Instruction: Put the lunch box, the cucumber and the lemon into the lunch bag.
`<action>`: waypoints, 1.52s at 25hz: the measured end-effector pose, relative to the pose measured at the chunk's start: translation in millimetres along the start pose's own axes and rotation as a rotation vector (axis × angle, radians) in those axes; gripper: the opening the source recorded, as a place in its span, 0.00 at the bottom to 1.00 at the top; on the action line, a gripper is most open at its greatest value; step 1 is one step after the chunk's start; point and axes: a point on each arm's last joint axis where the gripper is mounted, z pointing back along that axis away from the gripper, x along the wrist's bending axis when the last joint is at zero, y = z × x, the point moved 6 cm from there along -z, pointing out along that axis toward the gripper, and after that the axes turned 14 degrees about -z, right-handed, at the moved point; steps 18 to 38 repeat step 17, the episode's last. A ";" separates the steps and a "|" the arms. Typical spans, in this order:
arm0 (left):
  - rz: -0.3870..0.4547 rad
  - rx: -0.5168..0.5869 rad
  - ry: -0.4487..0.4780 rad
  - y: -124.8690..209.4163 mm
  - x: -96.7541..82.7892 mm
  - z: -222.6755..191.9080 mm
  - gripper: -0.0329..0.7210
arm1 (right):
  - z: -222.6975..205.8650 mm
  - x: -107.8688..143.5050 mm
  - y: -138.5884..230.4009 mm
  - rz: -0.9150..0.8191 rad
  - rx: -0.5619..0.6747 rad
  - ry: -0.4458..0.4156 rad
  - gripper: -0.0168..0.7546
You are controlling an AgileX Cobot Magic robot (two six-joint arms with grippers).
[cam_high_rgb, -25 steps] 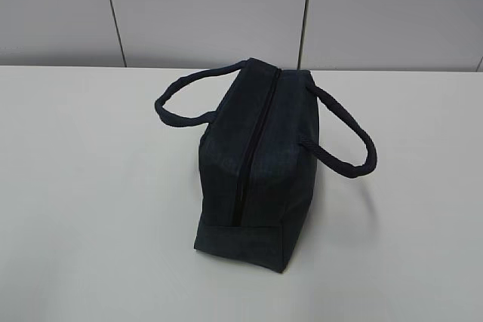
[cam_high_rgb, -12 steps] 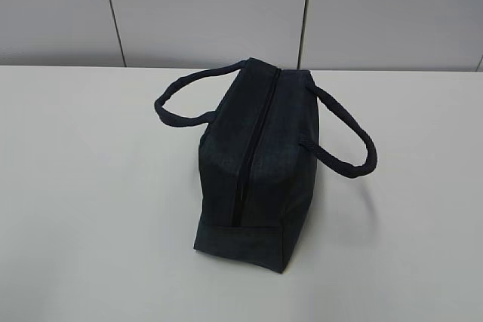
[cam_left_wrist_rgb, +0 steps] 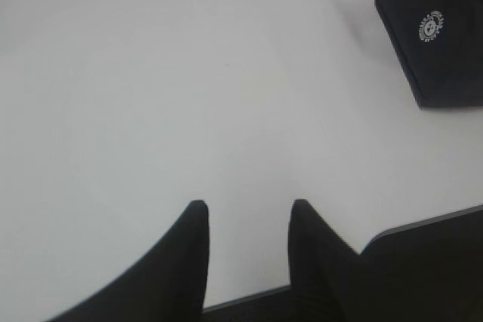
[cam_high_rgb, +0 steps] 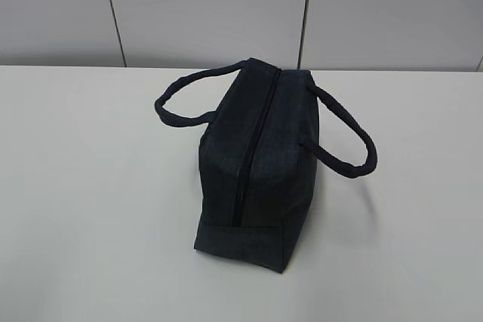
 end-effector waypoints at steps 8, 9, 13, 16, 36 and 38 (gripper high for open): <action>0.018 0.009 -0.030 0.4 1.6 0.0 0.36 | 0.0 0.0 -0.3 0.000 -0.002 0.000 0.52; 0.018 0.009 -0.030 0.4 1.6 0.0 0.36 | 0.0 0.0 -0.3 0.000 -0.002 0.000 0.52; 0.018 0.009 -0.030 0.4 1.6 0.0 0.36 | 0.0 0.0 -0.3 0.000 -0.002 0.000 0.52; 0.018 0.009 -0.030 0.4 1.6 0.0 0.36 | 0.0 0.0 -0.3 0.000 -0.002 0.000 0.52; 0.018 0.009 -0.030 0.4 1.6 0.0 0.36 | 0.0 0.0 -0.3 0.000 -0.002 0.000 0.52; 0.018 0.009 -0.030 0.4 1.6 0.0 0.36 | 0.0 0.0 -0.3 0.000 -0.002 0.000 0.52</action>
